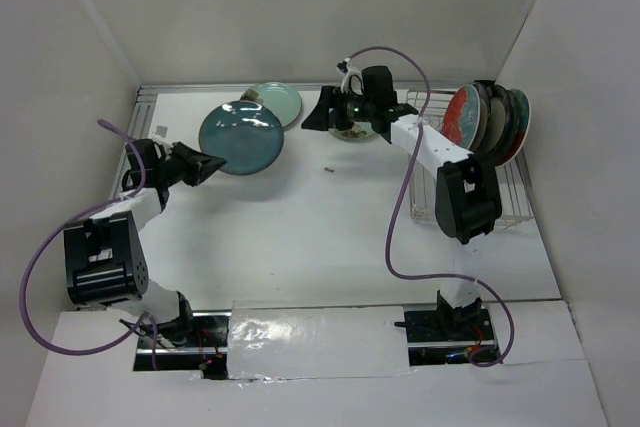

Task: Load the plates into the dish rack

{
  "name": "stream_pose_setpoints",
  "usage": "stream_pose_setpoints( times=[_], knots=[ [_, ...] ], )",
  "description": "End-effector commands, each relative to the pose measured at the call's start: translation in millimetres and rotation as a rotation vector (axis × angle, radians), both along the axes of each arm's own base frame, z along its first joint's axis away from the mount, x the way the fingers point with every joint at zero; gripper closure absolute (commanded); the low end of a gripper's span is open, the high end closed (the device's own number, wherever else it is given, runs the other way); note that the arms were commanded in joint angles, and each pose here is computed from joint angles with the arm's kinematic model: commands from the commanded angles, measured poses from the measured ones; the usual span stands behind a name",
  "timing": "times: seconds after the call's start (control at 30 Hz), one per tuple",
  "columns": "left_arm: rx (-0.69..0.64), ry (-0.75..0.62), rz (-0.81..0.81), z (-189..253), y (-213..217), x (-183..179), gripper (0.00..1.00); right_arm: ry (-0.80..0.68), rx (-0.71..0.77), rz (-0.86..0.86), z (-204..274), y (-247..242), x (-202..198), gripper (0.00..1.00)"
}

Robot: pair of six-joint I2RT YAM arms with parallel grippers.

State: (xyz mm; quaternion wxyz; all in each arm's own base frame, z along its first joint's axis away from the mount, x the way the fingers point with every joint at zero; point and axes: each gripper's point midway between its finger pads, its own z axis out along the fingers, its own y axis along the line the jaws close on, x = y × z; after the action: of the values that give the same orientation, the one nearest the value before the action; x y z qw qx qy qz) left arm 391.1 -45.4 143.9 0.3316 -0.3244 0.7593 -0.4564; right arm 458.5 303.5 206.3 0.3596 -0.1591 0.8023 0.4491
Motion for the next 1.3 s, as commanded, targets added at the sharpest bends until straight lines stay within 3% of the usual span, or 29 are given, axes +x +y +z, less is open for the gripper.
stream_pose_setpoints(
  times=[0.0,0.3,0.43,0.57,0.67,0.77,0.8,0.9,0.93,1.03,1.07,1.27],
  knots=[
    [0.031,-0.395,-0.282,92,-49,-6,1.0,-0.069,0.072,0.064,34,18,-4,0.15],
    [0.037,-0.516,-0.447,113,-103,-12,1.0,-0.032,0.046,0.076,15,23,-14,0.15],
    [0.022,-0.531,-0.489,114,-116,-11,1.0,-0.008,0.031,0.078,5,19,-22,0.2],
    [0.027,-0.544,-0.51,119,-124,-5,1.0,0.003,0.027,0.1,4,18,-29,0.8],
    [0.017,-0.507,-0.512,109,-127,-1,0.98,-0.01,0.017,0.106,11,15,-36,0.98],
    [0.066,-0.489,-0.501,104,-128,11,0.78,-0.038,0.003,0.085,21,4,-37,1.0],
    [0.089,-0.464,-0.493,100,-129,13,0.58,-0.038,-0.019,0.043,21,-11,-29,1.0],
    [0.131,-0.428,-0.48,94,-129,21,0.35,-0.114,-0.068,-0.066,43,-40,-16,1.0],
    [0.156,-0.349,-0.449,82,-124,23,0.23,-0.153,-0.103,-0.113,52,-58,-8,1.0],
    [0.299,-0.273,-0.405,64,-116,38,0.1,-0.271,-0.199,-0.306,84,-105,8,1.0],
    [0.35,-0.18,-0.42,42,-115,31,0.06,-0.328,-0.237,-0.366,98,-125,14,1.0],
    [0.63,0.033,-0.312,-2,-94,30,0.03,-0.551,-0.45,-0.803,174,-237,17,1.0]
  ],
)
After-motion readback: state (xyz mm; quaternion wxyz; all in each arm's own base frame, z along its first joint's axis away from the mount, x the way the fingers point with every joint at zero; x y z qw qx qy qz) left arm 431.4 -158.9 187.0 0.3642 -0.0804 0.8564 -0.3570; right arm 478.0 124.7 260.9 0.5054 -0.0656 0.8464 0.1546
